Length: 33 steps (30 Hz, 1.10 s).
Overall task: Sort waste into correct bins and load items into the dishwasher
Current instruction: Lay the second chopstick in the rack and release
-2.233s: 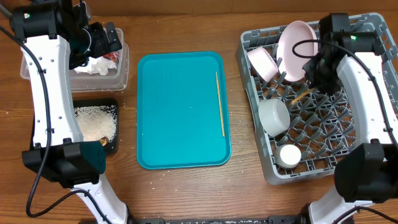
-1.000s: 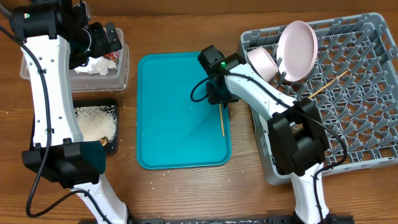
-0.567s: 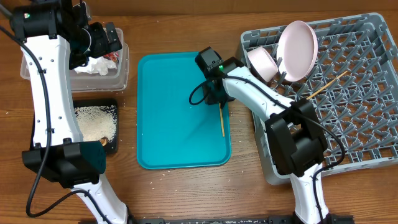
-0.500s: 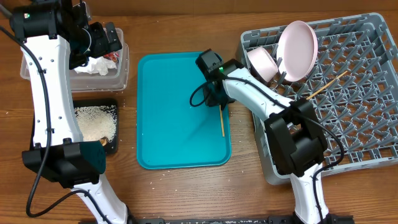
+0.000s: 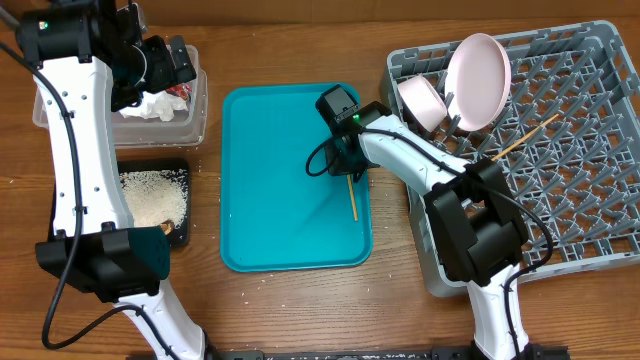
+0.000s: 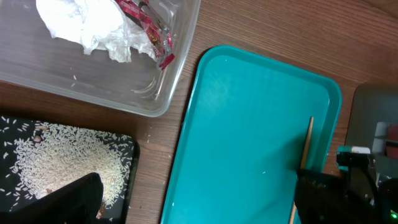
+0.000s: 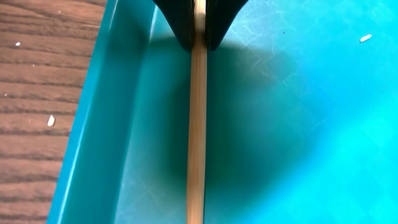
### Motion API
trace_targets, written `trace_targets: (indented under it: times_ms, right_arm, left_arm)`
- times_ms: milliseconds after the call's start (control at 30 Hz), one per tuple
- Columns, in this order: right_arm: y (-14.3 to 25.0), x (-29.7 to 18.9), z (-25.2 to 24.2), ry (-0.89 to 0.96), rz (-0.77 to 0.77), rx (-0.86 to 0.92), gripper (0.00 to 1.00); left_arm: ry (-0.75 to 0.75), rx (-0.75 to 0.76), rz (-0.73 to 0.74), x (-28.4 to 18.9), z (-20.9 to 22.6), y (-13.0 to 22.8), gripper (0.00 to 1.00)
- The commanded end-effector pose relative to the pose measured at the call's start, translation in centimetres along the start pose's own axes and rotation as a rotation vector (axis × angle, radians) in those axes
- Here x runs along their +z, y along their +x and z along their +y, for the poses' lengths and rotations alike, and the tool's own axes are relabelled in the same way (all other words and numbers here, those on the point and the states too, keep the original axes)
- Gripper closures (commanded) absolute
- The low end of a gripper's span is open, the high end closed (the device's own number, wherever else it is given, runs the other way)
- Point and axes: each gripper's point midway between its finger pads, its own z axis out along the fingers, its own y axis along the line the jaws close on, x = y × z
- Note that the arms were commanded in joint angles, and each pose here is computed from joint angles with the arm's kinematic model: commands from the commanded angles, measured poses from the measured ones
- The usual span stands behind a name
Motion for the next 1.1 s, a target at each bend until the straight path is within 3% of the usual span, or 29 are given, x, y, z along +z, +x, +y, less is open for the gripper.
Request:
trace_targets:
  times_ms: [0,100,200,367,500,633,933,967,1033,1067]
  right_arm:
    - [0.6,-1.7,0.8,-0.029,0.015,0.031,0.96]
    - [-2.7,-9.9,0.7,-0.068,-0.11,0.082,0.96]
    - [-5.0,-19.0,-2.7,-0.05,-0.272,0.246,0.96]
    - [-5.0,-26.9,-13.1,0.025,-0.43,0.655,0.96]
    - [-3.6,-27.9,-21.4,0.09,-0.436,0.93,0.96]
    - [-2.8,-26.1,-27.0,0.143,-0.407,1.057,0.96]
    - [-0.9,-19.0,-30.3,0.166,-0.283,1.144,0.96]
    - [-0.6,-18.6,-30.4,0.17,-0.272,1.146,0.91]
    - [-0.3,-18.4,-30.5,0.182,-0.264,1.146,0.64]
    - [-0.3,-18.5,-30.5,0.183,-0.263,1.139,0.59]
  left_arm:
    - [-0.004,0.015,-0.022,-0.6,0.2,-0.4,0.0]
    - [-0.004,0.015,-0.022,-0.6,0.2,-0.4,0.0]
    - [-0.004,0.015,-0.022,-0.6,0.2,-0.4,0.0]
    - [-0.004,0.015,-0.022,-0.6,0.2,-0.4,0.0]
    - [-0.004,0.015,-0.022,-0.6,0.2,-0.4,0.0]
    - [-0.004,0.015,-0.022,-0.6,0.2,-0.4,0.0]
    - [-0.004,0.015,-0.022,-0.6,0.2,-0.4,0.0]
    - [-0.004,0.015,-0.022,-0.6,0.2,-0.4,0.0]
    - [-0.004,0.015,-0.022,-0.6,0.2,-0.4,0.0]
    - [-0.004,0.015,-0.022,-0.6,0.2,-0.4,0.0]
